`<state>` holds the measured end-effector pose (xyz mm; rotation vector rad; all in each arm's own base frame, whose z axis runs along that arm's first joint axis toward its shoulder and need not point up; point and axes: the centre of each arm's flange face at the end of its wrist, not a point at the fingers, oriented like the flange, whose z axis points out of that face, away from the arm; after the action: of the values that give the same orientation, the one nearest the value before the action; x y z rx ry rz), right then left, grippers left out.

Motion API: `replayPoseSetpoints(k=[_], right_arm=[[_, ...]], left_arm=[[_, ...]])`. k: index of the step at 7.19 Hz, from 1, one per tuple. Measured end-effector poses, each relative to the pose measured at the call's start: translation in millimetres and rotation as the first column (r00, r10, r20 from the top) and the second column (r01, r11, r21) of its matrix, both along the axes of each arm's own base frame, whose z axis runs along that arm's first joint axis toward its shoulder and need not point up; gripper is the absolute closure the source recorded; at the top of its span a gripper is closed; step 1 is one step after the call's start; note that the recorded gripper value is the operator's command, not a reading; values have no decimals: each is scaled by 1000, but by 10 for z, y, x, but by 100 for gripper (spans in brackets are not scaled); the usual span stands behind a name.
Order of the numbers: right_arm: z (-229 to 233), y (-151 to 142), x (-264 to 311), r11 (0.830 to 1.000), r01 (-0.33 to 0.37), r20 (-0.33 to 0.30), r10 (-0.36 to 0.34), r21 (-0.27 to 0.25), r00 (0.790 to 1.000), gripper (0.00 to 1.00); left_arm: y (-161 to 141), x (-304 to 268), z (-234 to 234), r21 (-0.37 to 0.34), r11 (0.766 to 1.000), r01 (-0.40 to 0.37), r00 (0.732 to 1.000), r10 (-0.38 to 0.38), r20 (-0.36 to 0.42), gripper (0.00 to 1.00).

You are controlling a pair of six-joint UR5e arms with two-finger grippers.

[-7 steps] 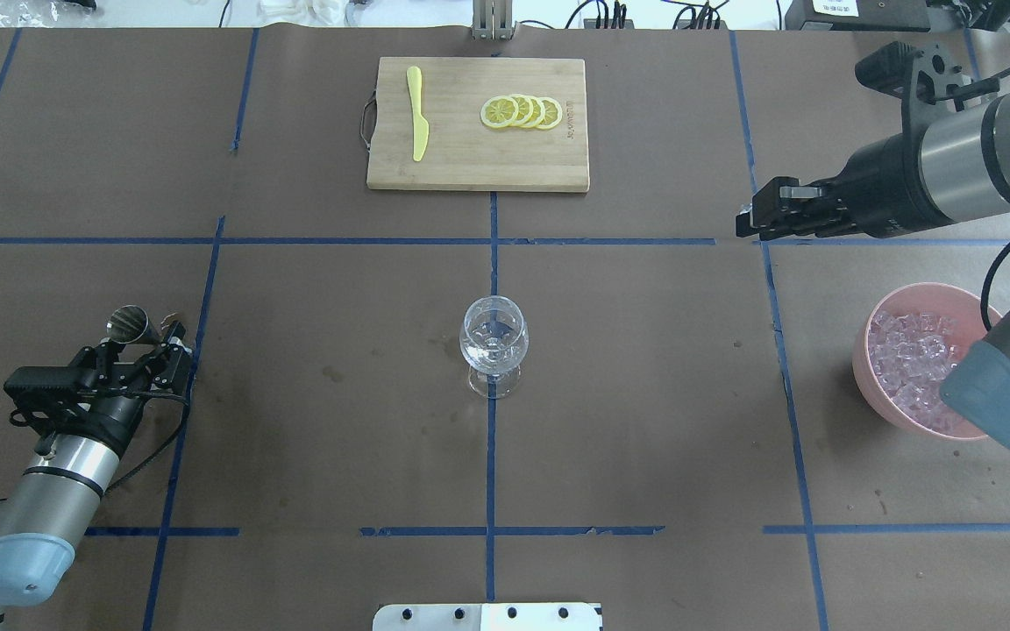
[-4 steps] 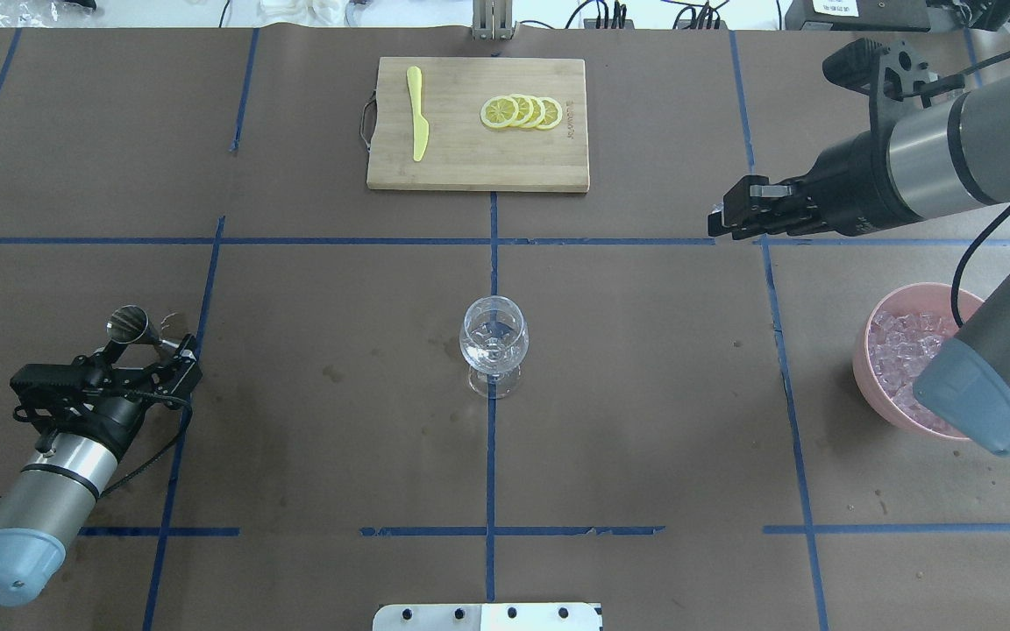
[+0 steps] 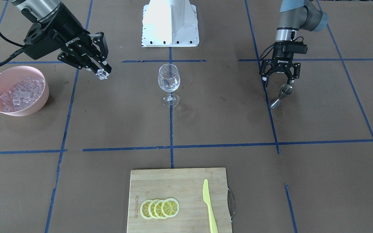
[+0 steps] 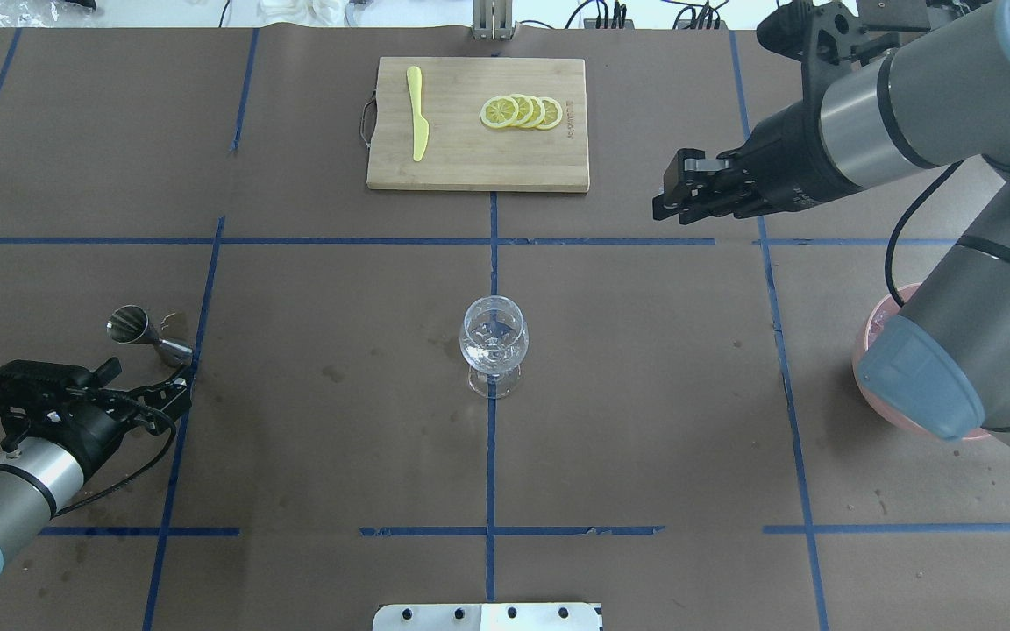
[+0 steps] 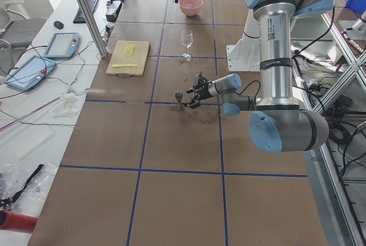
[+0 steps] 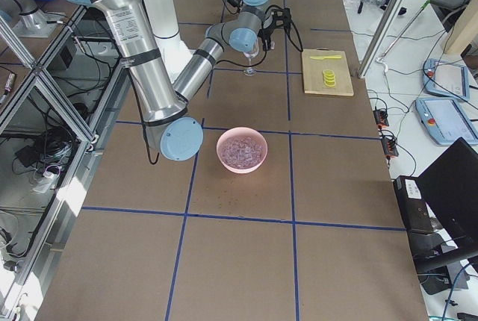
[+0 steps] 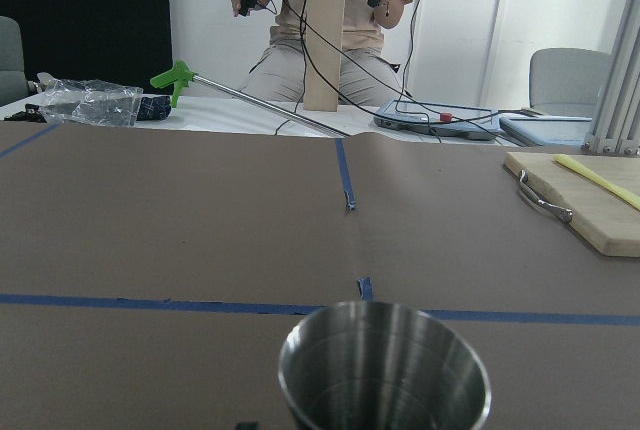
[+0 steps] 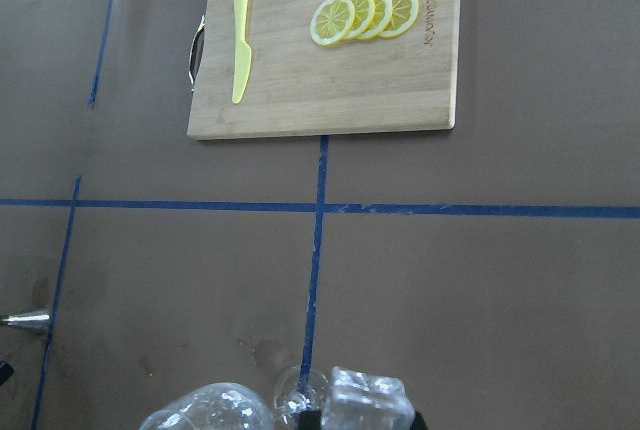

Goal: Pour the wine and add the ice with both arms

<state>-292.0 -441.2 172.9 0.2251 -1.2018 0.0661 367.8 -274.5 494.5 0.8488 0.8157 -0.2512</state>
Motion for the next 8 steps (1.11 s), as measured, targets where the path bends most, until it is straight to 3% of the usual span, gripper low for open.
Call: replayPoseSetpoints(k=[2, 4, 8], right_arm=[[-241, 162, -296, 1000, 11, 24, -11, -28, 1000, 100], [-388, 347, -633, 999, 31, 33, -30, -30, 999, 100], [-741, 675, -1342, 997, 67, -19, -68, -46, 997, 100]], left_arm=[[121, -103, -6, -77, 992, -104, 993, 107, 39, 0], [259, -241, -136, -153, 966, -207, 976, 215, 37, 0], [233, -435, -554, -190, 941, -281, 958, 286, -1, 0]])
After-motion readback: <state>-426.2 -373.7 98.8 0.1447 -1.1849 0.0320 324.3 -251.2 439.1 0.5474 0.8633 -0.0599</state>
